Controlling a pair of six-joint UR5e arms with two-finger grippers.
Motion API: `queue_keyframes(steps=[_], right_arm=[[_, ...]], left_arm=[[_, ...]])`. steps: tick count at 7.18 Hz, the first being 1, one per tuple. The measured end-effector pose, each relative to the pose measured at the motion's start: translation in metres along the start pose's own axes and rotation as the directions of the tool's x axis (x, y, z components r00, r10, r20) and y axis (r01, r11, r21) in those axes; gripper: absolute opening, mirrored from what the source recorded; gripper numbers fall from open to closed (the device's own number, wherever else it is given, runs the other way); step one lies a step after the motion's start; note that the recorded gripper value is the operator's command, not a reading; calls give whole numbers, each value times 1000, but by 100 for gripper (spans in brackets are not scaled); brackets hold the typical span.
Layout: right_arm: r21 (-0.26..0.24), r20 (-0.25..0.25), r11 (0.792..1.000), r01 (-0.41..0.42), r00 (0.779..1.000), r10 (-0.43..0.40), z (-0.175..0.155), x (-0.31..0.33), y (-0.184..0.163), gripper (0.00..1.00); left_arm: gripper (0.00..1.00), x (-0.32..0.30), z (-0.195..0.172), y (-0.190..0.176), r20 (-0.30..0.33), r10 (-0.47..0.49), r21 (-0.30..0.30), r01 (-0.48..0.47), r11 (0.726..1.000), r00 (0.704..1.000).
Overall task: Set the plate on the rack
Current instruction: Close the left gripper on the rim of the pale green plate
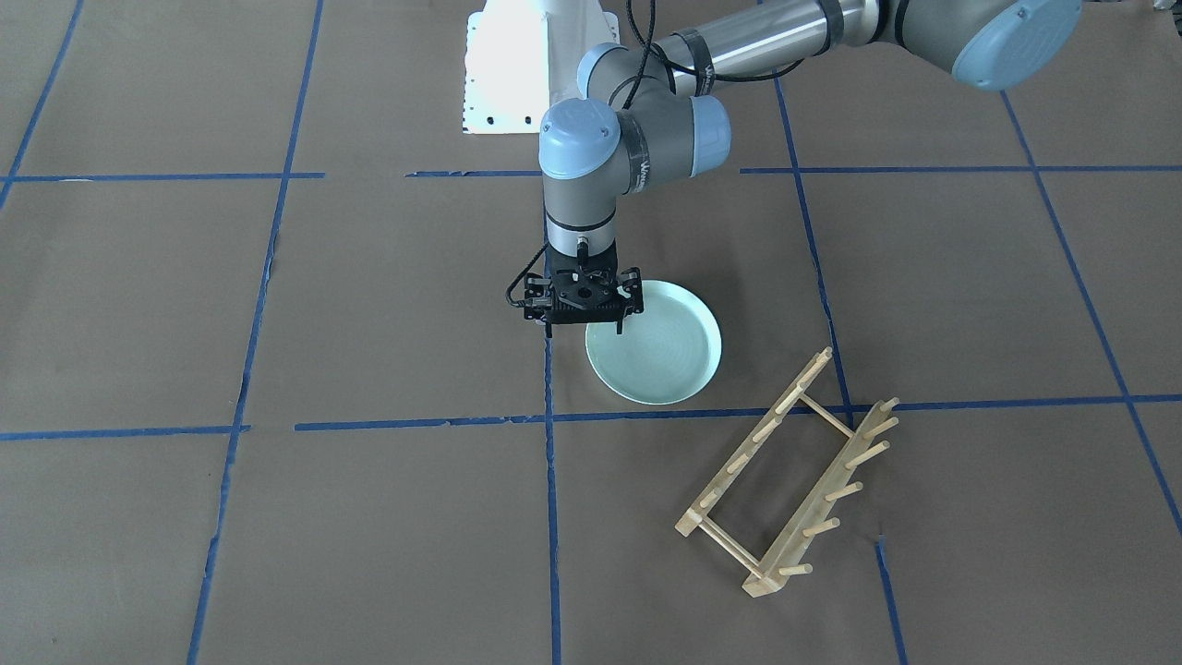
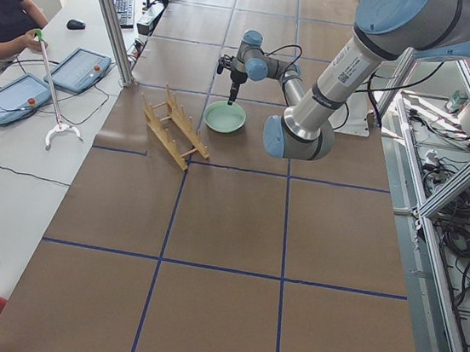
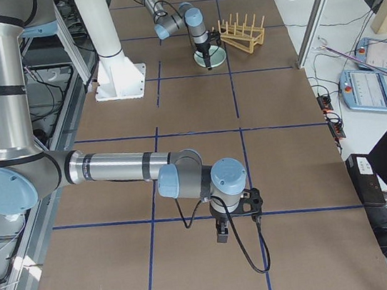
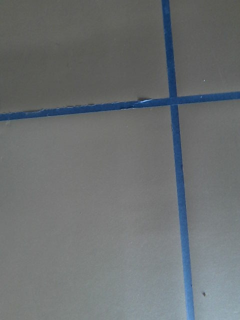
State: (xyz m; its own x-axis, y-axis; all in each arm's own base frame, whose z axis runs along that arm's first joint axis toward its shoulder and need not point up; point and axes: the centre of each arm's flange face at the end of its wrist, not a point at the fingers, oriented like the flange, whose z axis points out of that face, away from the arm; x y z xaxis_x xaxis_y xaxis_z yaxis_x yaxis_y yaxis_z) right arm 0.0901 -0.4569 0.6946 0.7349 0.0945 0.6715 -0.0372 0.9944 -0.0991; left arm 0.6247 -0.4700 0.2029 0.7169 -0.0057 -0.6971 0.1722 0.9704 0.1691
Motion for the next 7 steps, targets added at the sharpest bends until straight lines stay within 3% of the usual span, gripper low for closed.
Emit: queue_keyframes(steps=[2, 7], right_arm=[[0, 0, 1000, -1, 1000, 1, 0, 0, 0, 100], [0, 0, 1000, 0, 1000, 0, 0, 0, 0, 100]], left_arm=[[76, -1, 9, 0, -3, 2, 1, -2, 1000, 1000], [50, -3, 11, 0, -3, 3, 1, -3, 1000, 1000]])
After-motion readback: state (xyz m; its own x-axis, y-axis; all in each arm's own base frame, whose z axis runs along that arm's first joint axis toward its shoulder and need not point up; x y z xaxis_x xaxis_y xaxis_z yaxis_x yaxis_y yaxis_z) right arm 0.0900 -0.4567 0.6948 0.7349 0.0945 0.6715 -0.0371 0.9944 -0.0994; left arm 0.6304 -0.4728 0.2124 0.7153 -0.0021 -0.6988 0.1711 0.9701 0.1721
